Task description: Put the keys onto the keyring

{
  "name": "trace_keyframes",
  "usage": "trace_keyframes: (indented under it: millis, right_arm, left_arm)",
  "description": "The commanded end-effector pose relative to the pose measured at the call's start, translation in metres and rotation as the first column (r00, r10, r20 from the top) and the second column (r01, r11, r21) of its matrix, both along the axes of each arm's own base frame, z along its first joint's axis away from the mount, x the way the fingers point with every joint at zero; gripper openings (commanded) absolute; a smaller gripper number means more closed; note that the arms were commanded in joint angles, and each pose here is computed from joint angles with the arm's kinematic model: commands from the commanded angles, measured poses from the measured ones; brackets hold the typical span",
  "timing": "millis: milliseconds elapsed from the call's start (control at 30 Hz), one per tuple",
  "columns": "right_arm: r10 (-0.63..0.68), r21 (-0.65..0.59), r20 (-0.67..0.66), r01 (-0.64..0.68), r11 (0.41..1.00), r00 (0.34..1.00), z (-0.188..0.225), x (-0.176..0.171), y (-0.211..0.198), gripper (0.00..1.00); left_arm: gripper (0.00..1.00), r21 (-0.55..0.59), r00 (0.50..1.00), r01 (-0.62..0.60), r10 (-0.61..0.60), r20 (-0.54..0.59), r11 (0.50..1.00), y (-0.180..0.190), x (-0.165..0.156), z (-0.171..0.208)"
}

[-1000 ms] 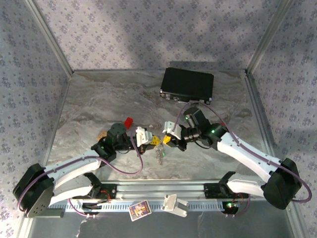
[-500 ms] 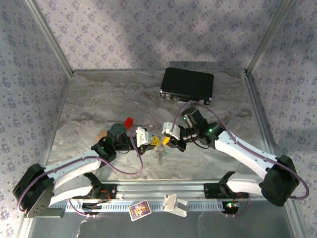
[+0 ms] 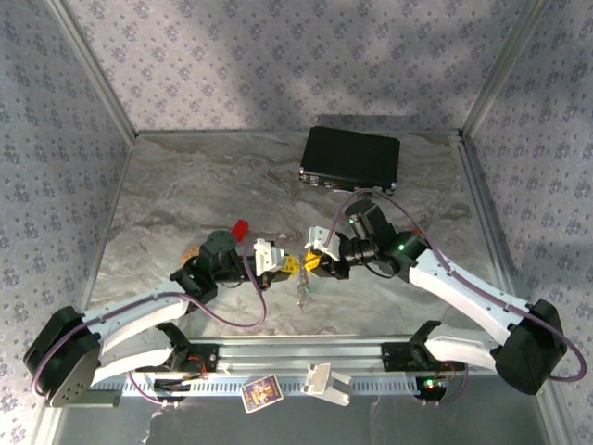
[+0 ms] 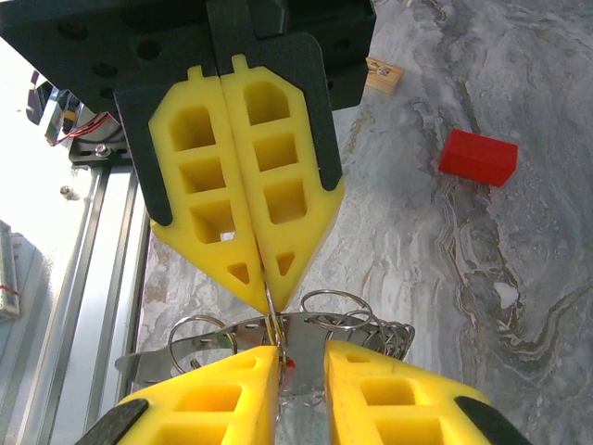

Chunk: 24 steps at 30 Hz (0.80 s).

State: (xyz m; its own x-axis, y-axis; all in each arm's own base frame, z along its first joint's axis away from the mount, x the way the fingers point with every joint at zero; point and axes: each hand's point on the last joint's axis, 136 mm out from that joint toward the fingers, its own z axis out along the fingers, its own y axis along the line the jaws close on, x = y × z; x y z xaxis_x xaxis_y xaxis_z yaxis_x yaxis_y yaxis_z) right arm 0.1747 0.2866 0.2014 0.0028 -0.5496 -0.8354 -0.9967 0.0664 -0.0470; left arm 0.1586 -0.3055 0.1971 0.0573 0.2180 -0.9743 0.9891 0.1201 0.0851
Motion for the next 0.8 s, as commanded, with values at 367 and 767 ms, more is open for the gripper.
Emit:
trace_keyframes:
  millis: [367, 767]
  right_arm:
    - [0.026, 0.005, -0.025, -0.026, 1.0, 0.999, -0.006, -0.003, 0.005, 0.22]
    - [0.04, 0.045, 0.0, -0.04, 0.998, 0.999, 0.005, -0.006, 0.011, 0.16]
  left_arm:
    - [0.0, -0.062, 0.998, 0.025, -0.021, 0.067, 0.998, -0.003, -0.003, 0.019]
    - [0.0, -0.067, 0.997, 0.031, -0.026, 0.066, 0.997, -0.004, -0.004, 0.021]
